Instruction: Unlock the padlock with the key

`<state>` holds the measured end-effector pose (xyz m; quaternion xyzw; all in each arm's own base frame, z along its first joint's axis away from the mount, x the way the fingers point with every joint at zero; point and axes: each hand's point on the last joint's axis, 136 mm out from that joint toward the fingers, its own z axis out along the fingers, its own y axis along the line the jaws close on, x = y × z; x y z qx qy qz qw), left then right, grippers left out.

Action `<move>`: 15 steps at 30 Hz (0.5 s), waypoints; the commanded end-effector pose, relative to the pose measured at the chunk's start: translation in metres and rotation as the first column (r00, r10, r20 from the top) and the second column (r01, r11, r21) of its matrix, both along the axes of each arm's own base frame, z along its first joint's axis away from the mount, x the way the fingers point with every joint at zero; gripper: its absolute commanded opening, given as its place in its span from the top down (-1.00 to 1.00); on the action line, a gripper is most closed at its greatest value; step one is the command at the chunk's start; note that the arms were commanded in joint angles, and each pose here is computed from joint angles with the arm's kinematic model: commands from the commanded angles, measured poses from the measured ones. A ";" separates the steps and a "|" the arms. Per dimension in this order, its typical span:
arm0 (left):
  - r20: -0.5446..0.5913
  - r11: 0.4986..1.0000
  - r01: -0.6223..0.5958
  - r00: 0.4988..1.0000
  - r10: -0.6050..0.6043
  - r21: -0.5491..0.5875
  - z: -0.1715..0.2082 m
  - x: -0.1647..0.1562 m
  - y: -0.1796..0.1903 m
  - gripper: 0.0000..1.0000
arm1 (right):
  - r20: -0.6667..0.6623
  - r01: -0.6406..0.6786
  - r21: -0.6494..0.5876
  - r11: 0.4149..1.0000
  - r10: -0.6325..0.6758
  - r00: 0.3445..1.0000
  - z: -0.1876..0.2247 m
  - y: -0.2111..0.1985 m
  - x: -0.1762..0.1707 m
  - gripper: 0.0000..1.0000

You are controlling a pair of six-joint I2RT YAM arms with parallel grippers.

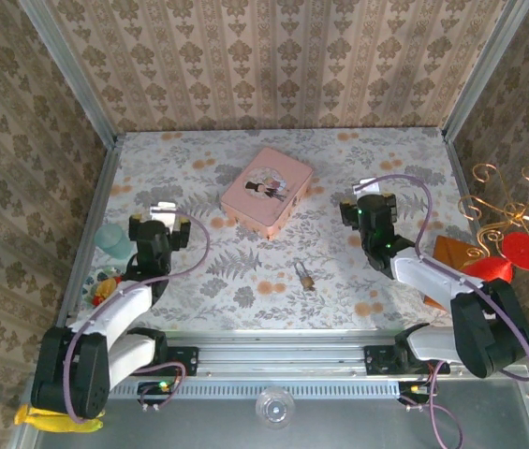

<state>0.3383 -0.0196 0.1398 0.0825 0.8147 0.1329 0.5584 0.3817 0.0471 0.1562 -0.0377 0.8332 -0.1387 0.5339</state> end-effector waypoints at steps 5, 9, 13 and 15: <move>0.022 0.994 0.071 0.997 -0.070 -0.087 -0.018 0.015 0.000 -1.00 | 0.094 0.048 0.015 0.999 -0.049 0.994 -0.001 -0.020 0.003 -0.74; 0.092 0.981 0.122 0.990 -0.109 -0.152 -0.012 0.020 0.000 -1.00 | 0.106 0.042 0.044 0.998 -0.046 0.993 -0.012 -0.024 0.003 -0.75; 0.158 0.967 0.155 0.980 -0.124 -0.203 -0.006 0.024 0.003 -1.00 | 0.112 0.040 0.062 0.997 -0.046 0.993 -0.023 -0.030 0.005 -0.76; 0.171 0.962 0.175 0.975 -0.140 -0.210 -0.007 0.027 0.002 -1.00 | 0.136 0.042 0.073 0.996 -0.052 0.989 -0.020 -0.035 0.006 -0.76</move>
